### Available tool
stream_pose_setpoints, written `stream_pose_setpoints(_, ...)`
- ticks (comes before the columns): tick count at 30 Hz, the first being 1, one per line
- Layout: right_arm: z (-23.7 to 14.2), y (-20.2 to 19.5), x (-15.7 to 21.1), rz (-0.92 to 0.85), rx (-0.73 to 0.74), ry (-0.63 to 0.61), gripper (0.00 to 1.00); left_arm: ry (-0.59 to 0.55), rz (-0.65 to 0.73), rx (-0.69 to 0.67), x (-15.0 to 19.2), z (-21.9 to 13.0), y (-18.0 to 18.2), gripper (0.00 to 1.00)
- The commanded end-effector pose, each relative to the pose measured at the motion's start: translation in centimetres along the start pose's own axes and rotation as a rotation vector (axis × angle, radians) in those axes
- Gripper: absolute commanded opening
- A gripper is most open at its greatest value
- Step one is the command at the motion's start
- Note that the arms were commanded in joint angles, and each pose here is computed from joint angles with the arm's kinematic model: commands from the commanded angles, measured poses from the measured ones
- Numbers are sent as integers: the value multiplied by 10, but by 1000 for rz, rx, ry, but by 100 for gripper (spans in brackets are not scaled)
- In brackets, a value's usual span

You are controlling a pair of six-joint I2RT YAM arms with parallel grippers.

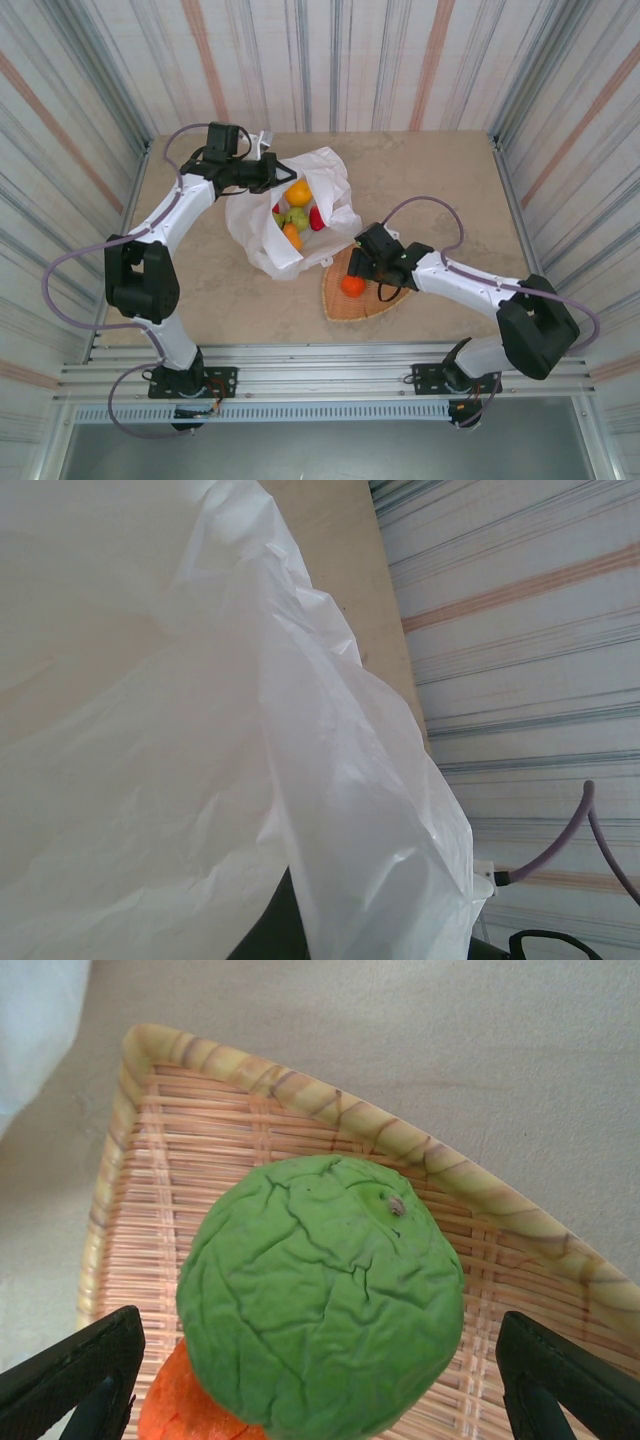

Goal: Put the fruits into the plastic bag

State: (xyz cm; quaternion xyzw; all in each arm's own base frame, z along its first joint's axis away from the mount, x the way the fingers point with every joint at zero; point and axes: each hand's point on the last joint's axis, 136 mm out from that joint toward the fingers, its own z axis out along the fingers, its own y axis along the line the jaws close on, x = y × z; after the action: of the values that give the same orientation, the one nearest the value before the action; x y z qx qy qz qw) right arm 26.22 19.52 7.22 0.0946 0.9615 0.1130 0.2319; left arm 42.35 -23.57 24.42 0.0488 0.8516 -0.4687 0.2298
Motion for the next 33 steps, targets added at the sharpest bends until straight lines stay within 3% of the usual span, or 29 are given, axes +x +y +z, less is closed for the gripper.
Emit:
stream_pose_setpoints(1,2,9,-13,48,-9,-41,91,12,-17,9,2,0,3,0)
stream_pose_setpoints(14,21,13,-16,72,-3,-42,83,13,-18,8,2,0,4,0)
stream_pose_setpoints(22,19,6,-22,71,6,-60,71,15,-21,9,3,1,4,0)
stream_pose_setpoints(28,-3,-5,-33,70,5,-109,69,16,-21,9,3,1,5,0)
stream_pose_setpoints(33,-40,-24,-53,83,2,-228,66,17,-23,8,3,2,6,0)
